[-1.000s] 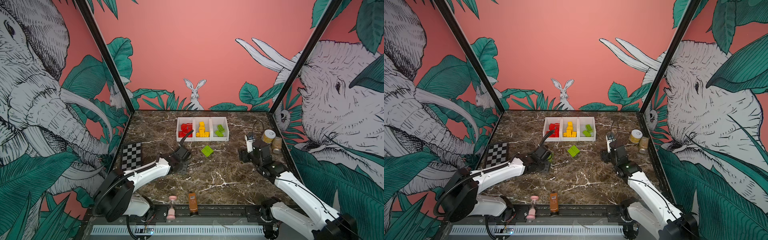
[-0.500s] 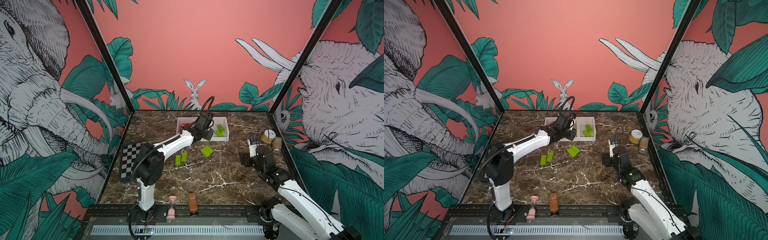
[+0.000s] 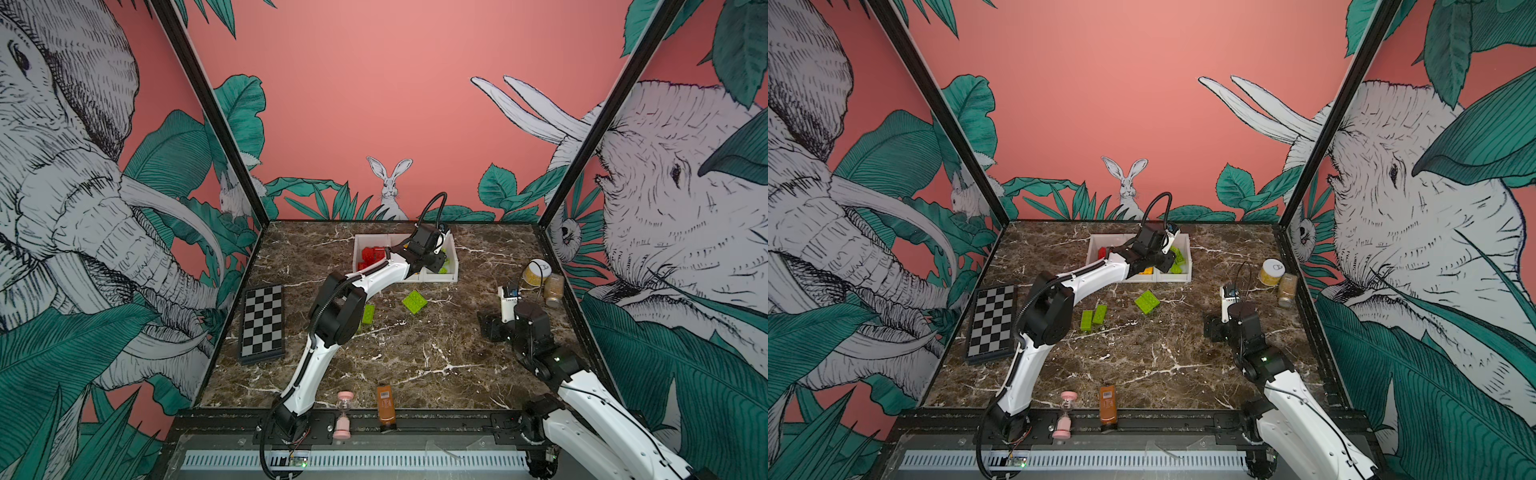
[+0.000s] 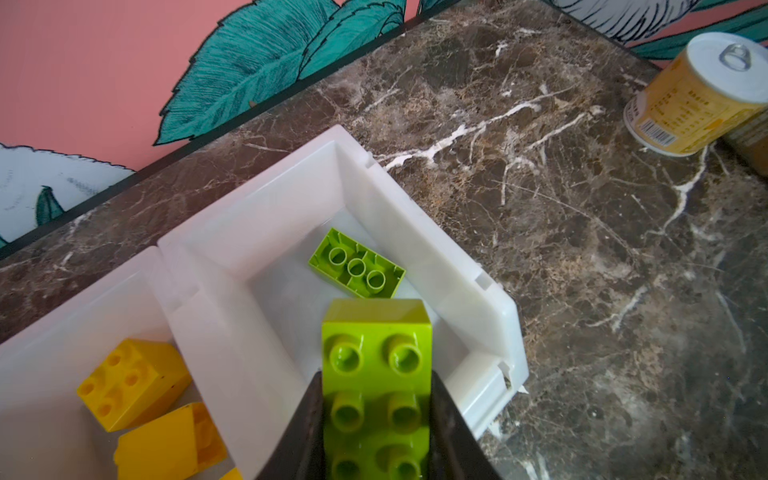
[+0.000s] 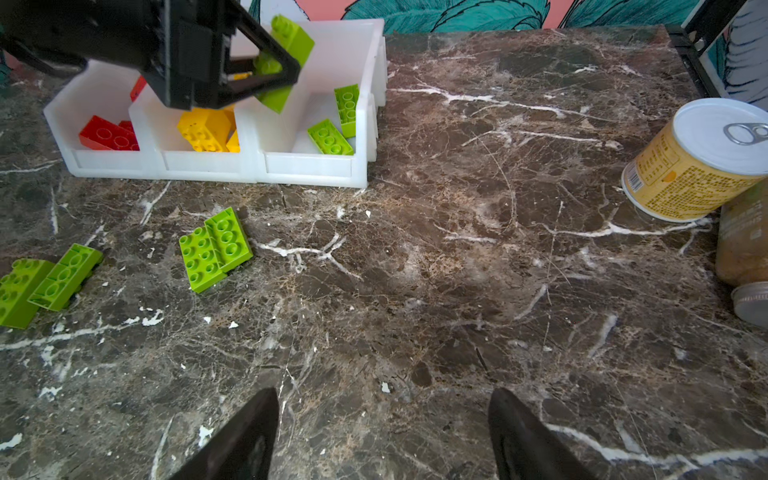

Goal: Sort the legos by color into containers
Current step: 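Carry the green brick to the nearest compartment and release, then move the left gripper back over the remaining green bricks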

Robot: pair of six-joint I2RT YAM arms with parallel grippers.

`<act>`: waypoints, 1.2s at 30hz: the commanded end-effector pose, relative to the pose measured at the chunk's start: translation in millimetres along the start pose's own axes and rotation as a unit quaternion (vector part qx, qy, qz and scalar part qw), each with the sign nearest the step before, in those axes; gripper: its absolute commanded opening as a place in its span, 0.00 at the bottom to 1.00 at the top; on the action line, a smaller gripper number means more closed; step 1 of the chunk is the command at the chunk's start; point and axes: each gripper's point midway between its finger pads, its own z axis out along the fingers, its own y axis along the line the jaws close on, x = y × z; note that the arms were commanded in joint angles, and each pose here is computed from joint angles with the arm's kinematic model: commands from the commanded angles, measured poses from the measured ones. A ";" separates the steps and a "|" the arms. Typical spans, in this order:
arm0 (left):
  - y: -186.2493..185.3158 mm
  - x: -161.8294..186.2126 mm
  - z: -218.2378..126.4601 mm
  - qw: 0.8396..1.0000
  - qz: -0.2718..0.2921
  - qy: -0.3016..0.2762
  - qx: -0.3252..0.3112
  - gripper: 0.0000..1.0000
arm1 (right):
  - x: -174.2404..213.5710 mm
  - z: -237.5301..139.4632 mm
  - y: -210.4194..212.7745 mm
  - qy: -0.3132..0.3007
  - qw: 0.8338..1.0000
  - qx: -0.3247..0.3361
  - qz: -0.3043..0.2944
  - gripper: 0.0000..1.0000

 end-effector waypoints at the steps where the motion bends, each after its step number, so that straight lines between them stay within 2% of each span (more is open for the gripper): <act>1: -6.0 -30.6 -8.6 0.999 0.014 -0.034 0.009 0.22 | -5.4 -2.5 4.1 -0.010 1.000 -0.012 0.010 0.78; 5: -3.1 -34.0 -11.1 0.999 0.017 -0.030 0.001 0.48 | -3.8 -2.0 5.4 -0.006 1.000 -0.016 0.007 0.78; 7: 0.8 -38.6 -19.0 0.999 0.021 -0.031 -0.010 0.57 | -4.3 -1.8 4.8 -0.005 1.000 -0.014 0.004 0.79; 12: 8.4 -50.6 -58.9 0.999 0.023 -0.036 -0.034 0.70 | -6.6 0.3 6.4 -0.008 1.000 -0.017 -0.002 0.79; 15: 14.6 -46.5 -92.8 0.998 0.019 -0.026 -0.052 0.74 | -6.1 3.6 7.4 -0.005 1.000 -0.018 -0.008 0.79; 19: 30.1 -8.7 -142.9 0.995 0.006 0.017 -0.097 0.76 | -5.2 8.5 7.5 -0.002 1.000 -0.017 -0.016 0.79; 22: 38.4 38.0 -174.9 0.991 -0.012 0.062 -0.122 0.76 | -7.5 14.9 9.4 -0.004 0.999 -0.020 -0.026 0.80; 28: 73.3 128.8 -236.6 0.966 -0.076 0.132 -0.210 0.76 | -11.6 33.1 21.1 0.008 0.998 -0.043 -0.033 0.81; 32: 95.0 180.9 -253.0 0.950 -0.129 0.163 -0.232 0.76 | -13.1 42.6 25.1 0.012 0.998 -0.050 -0.037 0.80; 36: 105.9 216.3 -247.2 0.939 -0.174 0.185 -0.234 0.76 | -17.0 44.7 27.7 0.011 0.998 -0.055 -0.037 0.81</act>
